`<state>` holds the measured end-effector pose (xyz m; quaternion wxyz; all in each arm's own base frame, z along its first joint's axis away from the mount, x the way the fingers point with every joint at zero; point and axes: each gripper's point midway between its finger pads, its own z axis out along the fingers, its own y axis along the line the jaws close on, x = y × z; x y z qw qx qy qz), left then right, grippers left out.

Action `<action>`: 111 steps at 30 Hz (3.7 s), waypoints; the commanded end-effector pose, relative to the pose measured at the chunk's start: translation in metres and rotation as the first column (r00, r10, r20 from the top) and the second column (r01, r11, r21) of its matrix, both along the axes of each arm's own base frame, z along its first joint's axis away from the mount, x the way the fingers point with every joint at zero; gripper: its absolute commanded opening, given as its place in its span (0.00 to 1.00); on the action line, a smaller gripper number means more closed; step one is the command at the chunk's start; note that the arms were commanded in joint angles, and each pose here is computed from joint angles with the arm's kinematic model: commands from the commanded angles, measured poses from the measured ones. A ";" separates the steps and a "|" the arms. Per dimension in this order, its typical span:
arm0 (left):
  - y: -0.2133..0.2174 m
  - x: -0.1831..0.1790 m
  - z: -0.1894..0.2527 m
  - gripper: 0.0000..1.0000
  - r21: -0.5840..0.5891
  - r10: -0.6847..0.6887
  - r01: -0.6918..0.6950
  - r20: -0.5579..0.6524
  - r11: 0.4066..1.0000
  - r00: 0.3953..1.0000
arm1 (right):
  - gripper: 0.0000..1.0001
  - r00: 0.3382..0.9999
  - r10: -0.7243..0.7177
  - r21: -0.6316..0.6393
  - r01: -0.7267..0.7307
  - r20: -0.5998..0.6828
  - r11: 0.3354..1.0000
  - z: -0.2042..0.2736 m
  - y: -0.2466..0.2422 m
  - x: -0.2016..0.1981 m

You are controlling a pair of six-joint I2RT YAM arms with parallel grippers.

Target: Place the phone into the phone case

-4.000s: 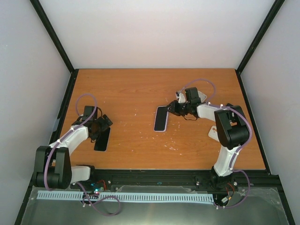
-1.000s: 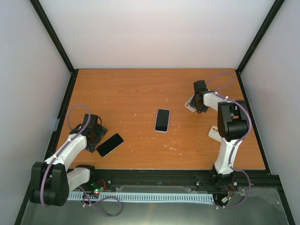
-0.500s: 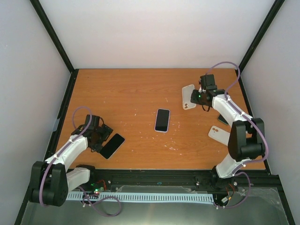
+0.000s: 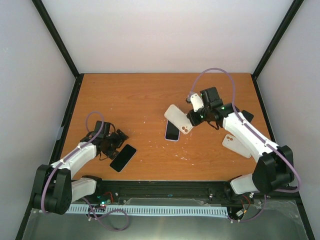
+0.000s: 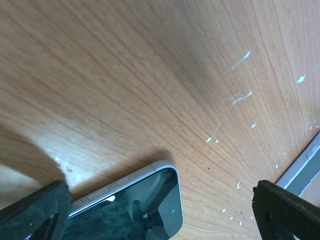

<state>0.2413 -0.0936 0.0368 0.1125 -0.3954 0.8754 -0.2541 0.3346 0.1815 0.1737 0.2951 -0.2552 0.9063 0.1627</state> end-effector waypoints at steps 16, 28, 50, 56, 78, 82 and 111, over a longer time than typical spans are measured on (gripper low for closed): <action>0.013 0.016 0.000 1.00 0.185 -0.151 0.136 0.071 0.973 0.986 | 0.03 0.533 0.845 -0.136 -0.841 -0.042 0.524 -0.028 0.080 -0.136; 0.014 0.011 -0.001 1.00 0.190 -0.155 0.141 0.057 0.972 0.986 | 0.26 0.354 0.920 -0.339 -0.897 -0.170 0.283 -0.084 0.115 -0.113; -0.005 -0.013 -0.010 0.99 0.052 -0.176 0.174 0.032 0.983 0.984 | 0.53 0.714 -0.541 0.163 0.658 -0.445 0.735 -0.047 0.061 -0.102; -0.003 -0.021 0.001 0.99 0.049 -0.156 0.155 0.014 0.987 0.988 | 0.57 0.557 -0.616 0.121 0.788 -0.557 0.603 -0.072 0.071 -0.148; -0.008 -0.044 0.009 0.99 0.004 -0.188 0.188 -0.017 0.982 0.982 | 0.53 0.771 -0.139 0.345 0.429 -0.622 0.835 -0.125 0.268 -0.174; -0.017 -0.048 0.014 0.99 -0.061 -0.198 0.199 0.015 0.978 0.980 | 0.51 0.773 -0.159 0.325 0.432 -0.615 0.841 -0.138 0.275 -0.165; 0.001 0.002 0.049 0.99 0.189 -0.314 0.296 0.074 0.936 0.946 | 0.45 0.833 -0.247 0.410 0.474 -0.495 0.779 -0.136 0.228 -0.048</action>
